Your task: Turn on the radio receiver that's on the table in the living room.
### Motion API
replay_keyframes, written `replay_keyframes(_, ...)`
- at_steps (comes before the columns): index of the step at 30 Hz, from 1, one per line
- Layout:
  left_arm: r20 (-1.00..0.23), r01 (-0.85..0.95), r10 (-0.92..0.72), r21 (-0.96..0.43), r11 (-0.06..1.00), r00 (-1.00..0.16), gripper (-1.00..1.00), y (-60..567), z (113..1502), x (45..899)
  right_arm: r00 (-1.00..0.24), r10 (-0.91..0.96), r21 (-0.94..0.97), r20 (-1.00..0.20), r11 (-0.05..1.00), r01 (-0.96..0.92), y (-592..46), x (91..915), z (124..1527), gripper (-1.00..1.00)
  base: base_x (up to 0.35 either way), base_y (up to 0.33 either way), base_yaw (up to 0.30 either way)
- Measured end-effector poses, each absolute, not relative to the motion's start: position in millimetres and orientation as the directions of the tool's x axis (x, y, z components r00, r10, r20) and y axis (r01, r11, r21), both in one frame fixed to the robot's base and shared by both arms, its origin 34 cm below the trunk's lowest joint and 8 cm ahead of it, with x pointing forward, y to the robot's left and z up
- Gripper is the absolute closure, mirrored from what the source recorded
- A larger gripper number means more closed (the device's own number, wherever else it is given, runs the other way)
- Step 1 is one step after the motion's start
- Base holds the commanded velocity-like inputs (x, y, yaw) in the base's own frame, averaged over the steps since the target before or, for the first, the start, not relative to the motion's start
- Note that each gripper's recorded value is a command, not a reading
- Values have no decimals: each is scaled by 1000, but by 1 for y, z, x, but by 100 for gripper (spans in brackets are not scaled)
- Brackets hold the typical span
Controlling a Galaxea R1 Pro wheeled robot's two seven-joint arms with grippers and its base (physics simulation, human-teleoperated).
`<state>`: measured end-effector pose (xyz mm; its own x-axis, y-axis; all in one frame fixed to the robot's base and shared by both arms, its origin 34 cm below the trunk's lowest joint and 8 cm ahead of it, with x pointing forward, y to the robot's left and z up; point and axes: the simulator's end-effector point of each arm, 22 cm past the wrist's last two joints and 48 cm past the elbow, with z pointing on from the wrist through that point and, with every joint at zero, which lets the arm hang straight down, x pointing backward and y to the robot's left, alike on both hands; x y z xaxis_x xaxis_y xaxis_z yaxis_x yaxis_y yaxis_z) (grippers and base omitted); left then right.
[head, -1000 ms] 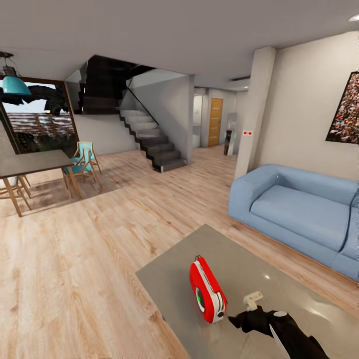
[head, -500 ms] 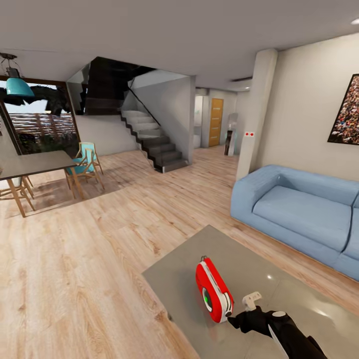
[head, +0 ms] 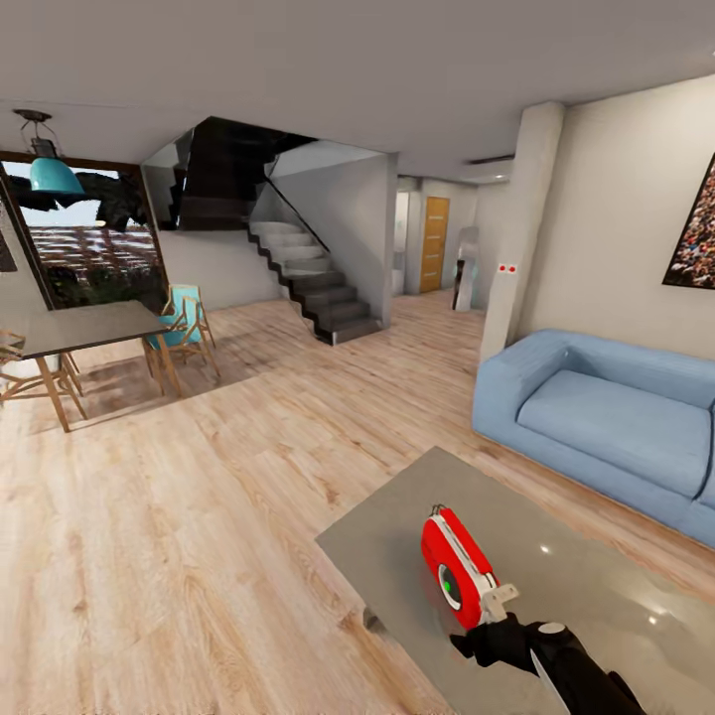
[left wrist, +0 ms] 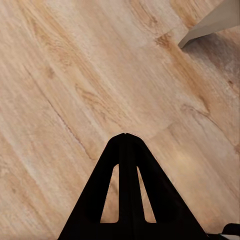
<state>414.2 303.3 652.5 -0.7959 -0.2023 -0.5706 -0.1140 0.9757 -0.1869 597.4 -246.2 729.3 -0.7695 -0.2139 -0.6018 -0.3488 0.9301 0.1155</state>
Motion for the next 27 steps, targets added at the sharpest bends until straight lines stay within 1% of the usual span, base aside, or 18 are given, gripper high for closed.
replay_keyframes(14, -569, -117, -202, -182, 976, -797, 100, 307, 668, 410, -751, -216, 115, -625, 925, -361, -239, 593, 741, -100, -112, 320, 0)
replay_keyframes(21, -557, -121, -203, -181, 976, -806, 100, 309, 671, 402, -772, -214, 107, -598, 934, -342, -234, 560, 714, -100, -116, 318, 0)
replay_keyframes(26, -512, -128, -193, -160, 979, -837, 100, 326, 661, 376, -828, -206, 39, -522, 964, -264, -245, 519, 680, -100, -123, 266, 0)
replay_keyframes(27, -523, -122, -177, -137, 983, -834, 100, 340, 657, 367, -868, -203, -6, -452, 974, -225, -257, 483, 656, -100, -32, 79, 0)
